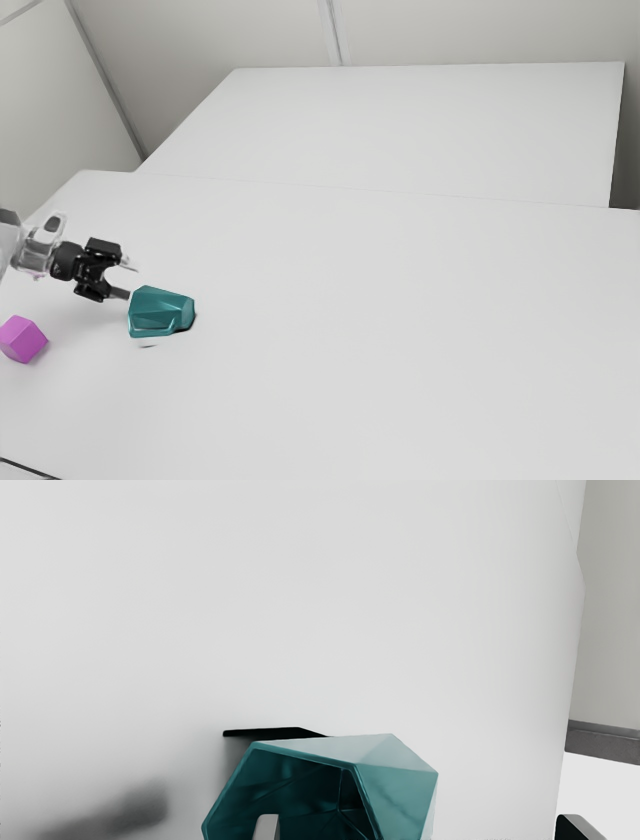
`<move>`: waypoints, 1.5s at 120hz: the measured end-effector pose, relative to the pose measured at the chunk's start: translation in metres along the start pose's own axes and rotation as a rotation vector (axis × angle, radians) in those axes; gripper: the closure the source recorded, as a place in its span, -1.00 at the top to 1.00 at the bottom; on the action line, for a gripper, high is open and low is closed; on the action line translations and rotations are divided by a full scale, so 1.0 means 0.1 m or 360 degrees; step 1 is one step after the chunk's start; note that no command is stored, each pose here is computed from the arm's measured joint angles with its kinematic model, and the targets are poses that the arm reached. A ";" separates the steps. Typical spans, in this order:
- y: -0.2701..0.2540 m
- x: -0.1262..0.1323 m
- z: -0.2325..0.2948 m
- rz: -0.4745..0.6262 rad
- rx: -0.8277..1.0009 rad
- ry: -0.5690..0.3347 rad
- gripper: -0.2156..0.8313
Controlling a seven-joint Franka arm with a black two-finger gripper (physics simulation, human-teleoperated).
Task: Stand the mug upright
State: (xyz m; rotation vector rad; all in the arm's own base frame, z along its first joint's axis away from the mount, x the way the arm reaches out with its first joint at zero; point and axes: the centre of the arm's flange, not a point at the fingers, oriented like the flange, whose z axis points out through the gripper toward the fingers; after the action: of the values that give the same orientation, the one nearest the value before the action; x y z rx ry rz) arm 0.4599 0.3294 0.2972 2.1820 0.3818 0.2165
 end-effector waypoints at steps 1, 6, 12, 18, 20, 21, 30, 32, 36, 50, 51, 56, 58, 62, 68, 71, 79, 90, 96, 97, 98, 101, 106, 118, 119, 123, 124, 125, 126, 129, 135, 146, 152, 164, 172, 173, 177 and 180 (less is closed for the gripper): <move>-0.01 -0.01 0.00 0.0007 -0.0005 0.0004 0.59; -0.05 -0.04 0.01 0.0049 -0.0023 0.0020 0.59; -0.10 -0.09 0.01 0.0096 -0.0040 0.0034 0.59; -0.15 -0.15 0.05 0.0131 -0.0059 0.0037 0.59; -0.16 -0.16 0.06 0.0145 -0.0064 0.0038 0.59; -0.17 -0.17 0.06 0.0152 -0.0065 0.0039 0.59; -0.17 -0.19 0.08 0.0228 -0.0077 0.0050 0.59; -0.17 -0.19 0.07 0.0246 -0.0079 0.0053 0.59; -0.16 -0.21 0.08 0.0276 -0.0085 0.0059 0.59; -0.10 -0.29 0.08 0.0334 -0.0109 0.0072 0.59; -0.10 -0.30 0.08 0.0336 -0.0110 0.0072 0.59; -0.09 -0.32 0.08 0.0337 -0.0113 0.0070 0.59; -0.09 -0.33 0.08 0.0337 -0.0114 0.0069 0.59; -0.09 -0.34 0.08 0.0335 -0.0115 0.0067 0.59; -0.08 -0.36 0.09 0.0331 -0.0118 0.0064 0.59; -0.08 -0.37 0.09 0.0327 -0.0120 0.0064 0.59; -0.08 -0.40 0.11 0.0318 -0.0125 0.0060 0.59; -0.04 -0.40 0.18 0.0322 -0.0127 0.0046 0.59; -0.02 -0.39 0.22 0.0322 -0.0127 0.0036 0.59; -0.01 -0.39 0.23 0.0322 -0.0127 0.0034 0.59; -0.01 -0.39 0.24 0.0322 -0.0127 0.0032 0.59; 0.00 -0.38 0.26 0.0321 -0.0127 0.0028 0.59; 0.02 -0.38 0.30 0.0322 -0.0128 0.0019 0.59; 0.05 -0.36 0.39 0.0318 -0.0128 0.0006 0.55; 0.05 -0.36 0.39 0.0317 -0.0127 0.0007 0.54; 0.05 -0.36 0.40 0.0315 -0.0123 0.0008 0.44; 0.05 -0.36 0.40 0.0314 -0.0122 0.0008 0.41; 0.05 -0.35 0.40 0.0313 -0.0121 0.0009 0.37; 0.05 -0.35 0.40 0.0312 -0.0120 0.0010 0.33; 0.06 -0.35 0.40 0.0310 -0.0117 0.0011 0.20; 0.07 -0.34 0.40 0.0303 -0.0111 0.0010 -0.06; 0.09 -0.34 0.39 0.0287 -0.0104 0.0011 -0.41; 0.11 -0.33 0.39 0.0279 -0.0101 0.0012 -0.54; 0.15 -0.32 0.41 0.0266 -0.0100 0.0007 -0.71; 0.18 -0.31 0.41 0.0259 -0.0100 0.0005 -0.77; 0.19 -0.31 0.41 0.0259 -0.0100 0.0005 -0.77; 0.22 -0.30 0.42 0.0261 -0.0100 0.0001 -0.80; 0.24 -0.29 0.44 0.0263 -0.0101 -0.0003 -0.81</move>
State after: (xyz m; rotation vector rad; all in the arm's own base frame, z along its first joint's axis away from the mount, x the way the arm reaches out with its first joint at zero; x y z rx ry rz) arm 0.4497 0.2727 0.2903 2.1519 0.1907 0.3137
